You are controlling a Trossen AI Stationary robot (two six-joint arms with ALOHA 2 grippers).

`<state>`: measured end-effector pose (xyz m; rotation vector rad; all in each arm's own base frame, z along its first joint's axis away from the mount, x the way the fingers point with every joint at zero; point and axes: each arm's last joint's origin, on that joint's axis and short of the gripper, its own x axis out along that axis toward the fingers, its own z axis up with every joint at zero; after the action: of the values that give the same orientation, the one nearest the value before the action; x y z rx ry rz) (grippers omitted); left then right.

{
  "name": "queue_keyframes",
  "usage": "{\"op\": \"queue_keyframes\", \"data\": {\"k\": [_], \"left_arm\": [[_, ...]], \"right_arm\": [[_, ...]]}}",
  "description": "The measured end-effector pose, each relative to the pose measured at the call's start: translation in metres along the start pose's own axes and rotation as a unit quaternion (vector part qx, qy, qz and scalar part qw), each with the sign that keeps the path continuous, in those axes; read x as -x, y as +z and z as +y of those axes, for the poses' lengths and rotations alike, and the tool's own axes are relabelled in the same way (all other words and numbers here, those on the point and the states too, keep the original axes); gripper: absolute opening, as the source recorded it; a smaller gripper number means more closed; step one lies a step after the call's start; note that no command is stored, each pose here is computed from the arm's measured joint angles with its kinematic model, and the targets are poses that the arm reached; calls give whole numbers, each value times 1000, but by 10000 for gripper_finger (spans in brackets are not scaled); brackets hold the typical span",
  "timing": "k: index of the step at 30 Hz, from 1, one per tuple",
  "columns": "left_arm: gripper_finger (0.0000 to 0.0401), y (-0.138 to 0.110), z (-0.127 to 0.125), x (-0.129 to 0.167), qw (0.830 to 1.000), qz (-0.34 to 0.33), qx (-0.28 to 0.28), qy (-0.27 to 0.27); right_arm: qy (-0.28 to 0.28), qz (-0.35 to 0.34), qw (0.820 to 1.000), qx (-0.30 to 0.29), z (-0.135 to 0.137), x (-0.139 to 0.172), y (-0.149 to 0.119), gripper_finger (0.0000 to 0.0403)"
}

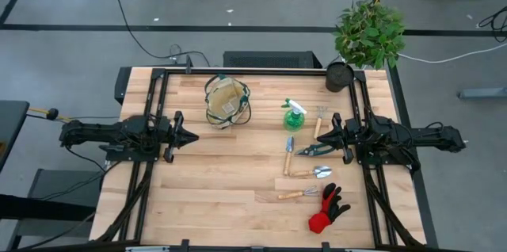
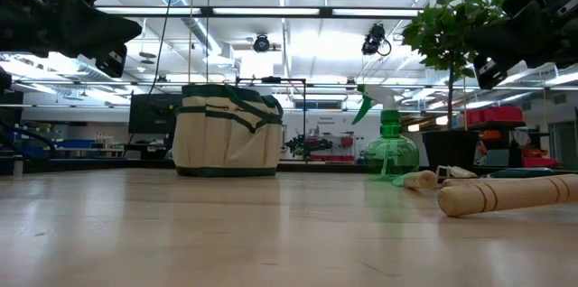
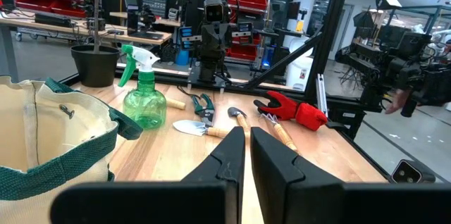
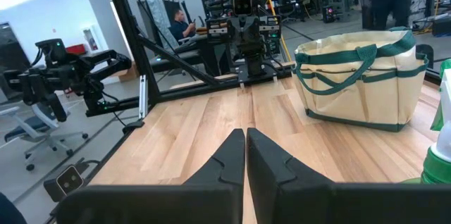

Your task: Pick & Place Garden tools in Gardening bag

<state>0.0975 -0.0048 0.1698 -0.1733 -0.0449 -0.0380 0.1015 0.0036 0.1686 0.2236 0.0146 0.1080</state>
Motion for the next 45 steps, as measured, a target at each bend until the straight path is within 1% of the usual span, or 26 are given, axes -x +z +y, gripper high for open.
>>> {"op": "queue_keyframes", "data": {"k": [10,15,22,30,36,40,45], "left_arm": [[32,0,0,0,1000,0,0,0],[32,0,0,0,1000,0,0,0],[32,0,0,0,1000,0,0,0],[32,0,0,0,1000,0,0,0],[32,0,0,0,1000,0,0,0],[32,0,0,0,1000,0,0,0],[32,0,0,0,1000,0,0,0]], "right_arm": [[0,0,1000,0,0,0,0,18],[-34,-8,999,1,-2,0,1,18],[-60,-15,998,-2,-3,0,1,18],[-59,-19,998,24,-3,0,2,18],[-54,-40,997,26,-2,0,6,18],[-52,-52,997,38,-2,1,9,17],[-50,-65,995,57,1,2,18,4]]}}
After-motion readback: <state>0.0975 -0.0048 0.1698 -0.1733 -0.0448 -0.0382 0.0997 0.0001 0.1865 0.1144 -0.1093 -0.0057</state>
